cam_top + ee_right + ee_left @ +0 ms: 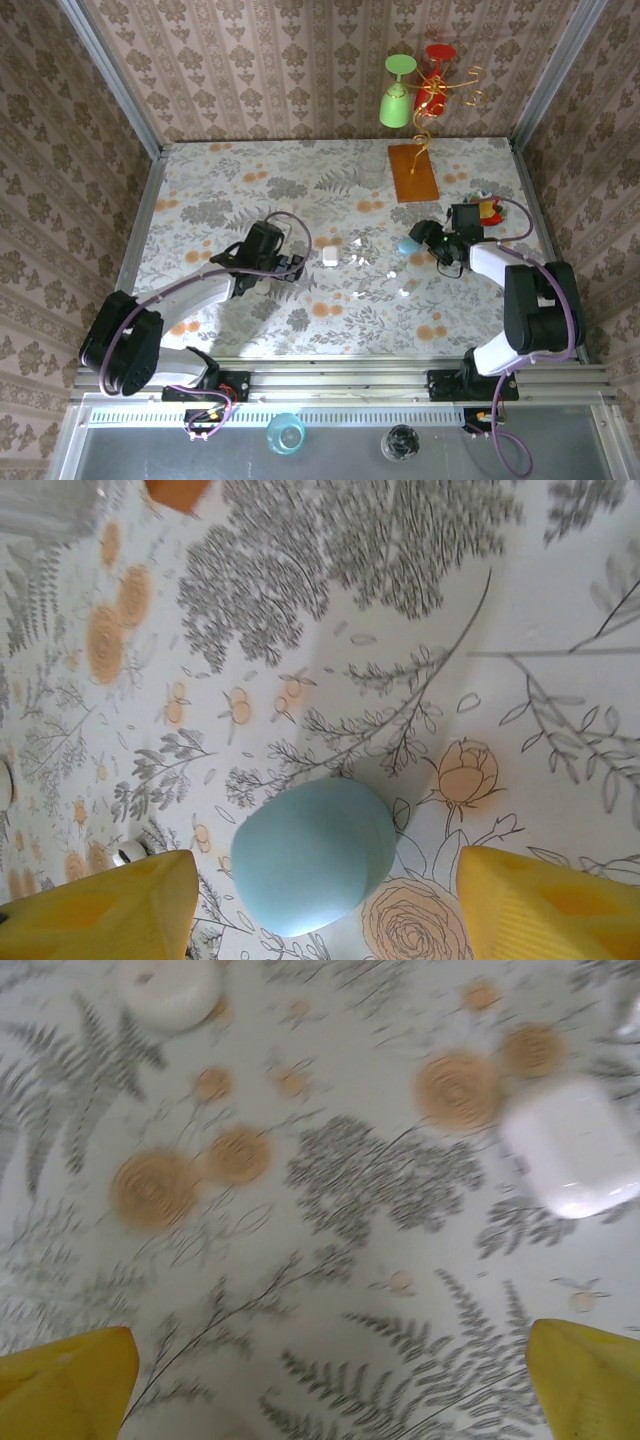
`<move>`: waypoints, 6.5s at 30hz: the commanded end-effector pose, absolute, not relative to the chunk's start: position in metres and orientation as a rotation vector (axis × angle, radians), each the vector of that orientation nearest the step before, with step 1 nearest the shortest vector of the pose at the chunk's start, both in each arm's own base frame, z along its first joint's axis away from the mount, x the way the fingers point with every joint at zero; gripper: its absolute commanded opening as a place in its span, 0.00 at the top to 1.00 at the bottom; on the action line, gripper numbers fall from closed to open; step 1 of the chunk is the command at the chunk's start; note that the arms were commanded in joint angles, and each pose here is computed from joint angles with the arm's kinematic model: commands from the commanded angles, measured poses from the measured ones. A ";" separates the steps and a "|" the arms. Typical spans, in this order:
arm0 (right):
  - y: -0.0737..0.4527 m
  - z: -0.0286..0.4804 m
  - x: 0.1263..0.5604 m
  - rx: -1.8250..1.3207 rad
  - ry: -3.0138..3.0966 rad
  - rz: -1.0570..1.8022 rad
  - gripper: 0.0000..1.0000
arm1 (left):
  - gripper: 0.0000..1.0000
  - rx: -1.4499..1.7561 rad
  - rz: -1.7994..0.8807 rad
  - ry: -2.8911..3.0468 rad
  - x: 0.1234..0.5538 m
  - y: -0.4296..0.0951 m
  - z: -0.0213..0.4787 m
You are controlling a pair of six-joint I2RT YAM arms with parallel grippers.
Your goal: Insert the wireless bluetooth earbuds into the charging case
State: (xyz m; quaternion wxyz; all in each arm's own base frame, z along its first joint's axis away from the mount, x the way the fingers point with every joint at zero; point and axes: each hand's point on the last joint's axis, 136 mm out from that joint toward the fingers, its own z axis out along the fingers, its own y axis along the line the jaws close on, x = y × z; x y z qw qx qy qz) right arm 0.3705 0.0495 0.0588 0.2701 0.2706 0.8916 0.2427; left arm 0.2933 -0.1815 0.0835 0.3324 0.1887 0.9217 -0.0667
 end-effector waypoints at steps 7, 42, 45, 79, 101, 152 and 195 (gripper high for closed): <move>0.090 0.103 0.376 0.412 2.420 0.486 0.28 | 0.11 0.187 -0.069 2.647 0.261 -0.124 0.062; 0.186 0.174 0.356 0.020 2.396 0.938 0.29 | 0.54 0.658 -0.288 2.506 0.269 -0.196 0.071; 0.205 0.171 0.345 -0.006 2.442 1.123 0.29 | 0.55 0.871 -0.348 2.312 0.277 -0.229 0.092; 0.275 0.152 0.292 -0.221 2.525 1.562 0.50 | 0.62 1.348 -0.764 1.618 0.246 -0.334 0.167; 0.252 0.230 0.323 -0.009 2.198 1.857 0.88 | 0.10 1.001 -0.892 1.400 0.270 -0.316 0.214; 0.253 0.309 0.333 0.283 1.842 2.291 1.00 | 0.41 0.958 -1.127 0.992 0.280 -0.338 0.316; 0.252 0.322 0.334 0.227 1.789 2.287 1.00 | 0.49 0.932 -1.191 1.061 0.286 -0.344 0.303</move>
